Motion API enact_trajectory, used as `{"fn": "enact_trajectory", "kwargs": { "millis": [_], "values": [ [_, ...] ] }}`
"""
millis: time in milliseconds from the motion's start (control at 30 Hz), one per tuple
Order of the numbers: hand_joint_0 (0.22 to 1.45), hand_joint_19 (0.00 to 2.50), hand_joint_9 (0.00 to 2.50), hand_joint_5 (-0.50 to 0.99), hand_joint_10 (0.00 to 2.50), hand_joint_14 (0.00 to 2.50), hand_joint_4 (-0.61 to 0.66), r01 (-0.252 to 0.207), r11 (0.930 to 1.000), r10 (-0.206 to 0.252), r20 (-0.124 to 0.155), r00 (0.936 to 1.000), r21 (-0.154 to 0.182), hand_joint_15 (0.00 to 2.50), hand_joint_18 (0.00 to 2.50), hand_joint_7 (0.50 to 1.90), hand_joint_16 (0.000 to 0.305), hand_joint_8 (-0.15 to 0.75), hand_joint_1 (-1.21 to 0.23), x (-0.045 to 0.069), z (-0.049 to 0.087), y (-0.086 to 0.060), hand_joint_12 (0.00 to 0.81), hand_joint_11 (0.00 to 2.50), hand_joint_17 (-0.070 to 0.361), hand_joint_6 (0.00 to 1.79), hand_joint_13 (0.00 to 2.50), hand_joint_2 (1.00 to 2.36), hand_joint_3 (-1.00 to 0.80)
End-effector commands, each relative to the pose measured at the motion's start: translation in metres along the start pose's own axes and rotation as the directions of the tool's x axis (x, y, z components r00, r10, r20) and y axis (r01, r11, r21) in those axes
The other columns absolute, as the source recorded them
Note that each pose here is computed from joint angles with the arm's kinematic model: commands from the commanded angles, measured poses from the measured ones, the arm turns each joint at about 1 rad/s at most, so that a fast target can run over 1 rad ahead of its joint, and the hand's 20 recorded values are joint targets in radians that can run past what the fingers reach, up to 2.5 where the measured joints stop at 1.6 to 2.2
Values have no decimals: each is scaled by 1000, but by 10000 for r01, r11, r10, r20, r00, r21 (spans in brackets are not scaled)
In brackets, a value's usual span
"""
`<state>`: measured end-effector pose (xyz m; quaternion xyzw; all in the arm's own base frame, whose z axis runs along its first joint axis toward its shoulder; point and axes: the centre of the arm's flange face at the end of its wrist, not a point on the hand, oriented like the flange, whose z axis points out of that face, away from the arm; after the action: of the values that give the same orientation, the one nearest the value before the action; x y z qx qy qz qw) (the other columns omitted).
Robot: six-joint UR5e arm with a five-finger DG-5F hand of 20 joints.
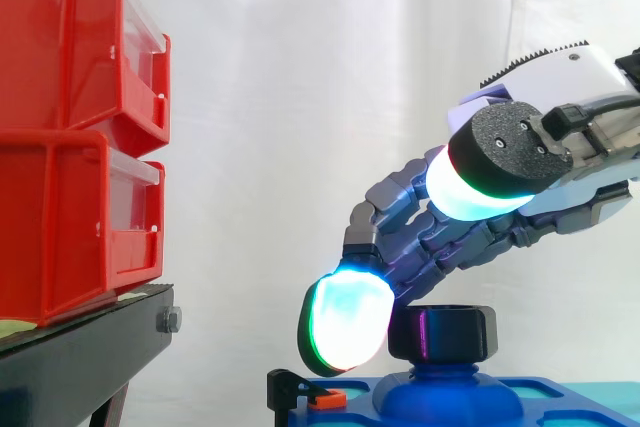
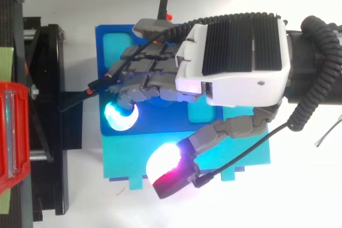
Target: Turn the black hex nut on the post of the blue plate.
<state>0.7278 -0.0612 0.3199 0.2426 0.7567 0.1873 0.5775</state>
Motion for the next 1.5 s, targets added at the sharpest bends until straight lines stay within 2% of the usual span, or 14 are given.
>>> {"fn": "enact_trajectory", "kwargs": {
  "millis": [0, 200, 367, 800, 1233, 1467],
  "values": [
    [445, 101, 228, -206, 0, 0, 167, 107, 9999, -109, -200, 9997, -71, 46, 0, 785, 53, 209, -335, -4, -2, -2, 336, 7, 119, 502, 0, 1000, -500],
    [447, 111, 231, -207, 0, 0, 167, 624, 9980, -622, -371, 9974, 48, 47, 0, 784, 54, 209, -336, -12, -6, -7, 337, 22, 120, 503, 0, 1000, -500],
    [448, 116, 231, -207, 0, 1, 167, 747, 9972, -741, -543, 9958, 92, 50, 0, 784, 54, 211, -337, -17, -9, -14, 337, 14, 121, 503, 1, 1000, -500],
    [450, 121, 234, -207, 0, 0, 165, 997, 9950, -990, -571, 9935, 104, 50, 0, 785, 54, 210, -340, -31, -14, -37, 340, 14, 121, 502, 17, 1000, -500],
    [451, 134, 236, -208, 0, 0, 166, 1104, 9938, -1095, -545, 9925, 144, 51, 0, 781, 54, 209, -345, -37, -15, -45, 339, 12, 122, 502, 26, 1000, -500],
    [452, 133, 236, -209, 0, 2, 163, 1262, 9920, -1256, -596, 9903, 76, 54, 0, 780, 54, 210, -347, -45, -19, -58, 339, 11, 122, 503, 29, 1000, -500]
  ]
}}
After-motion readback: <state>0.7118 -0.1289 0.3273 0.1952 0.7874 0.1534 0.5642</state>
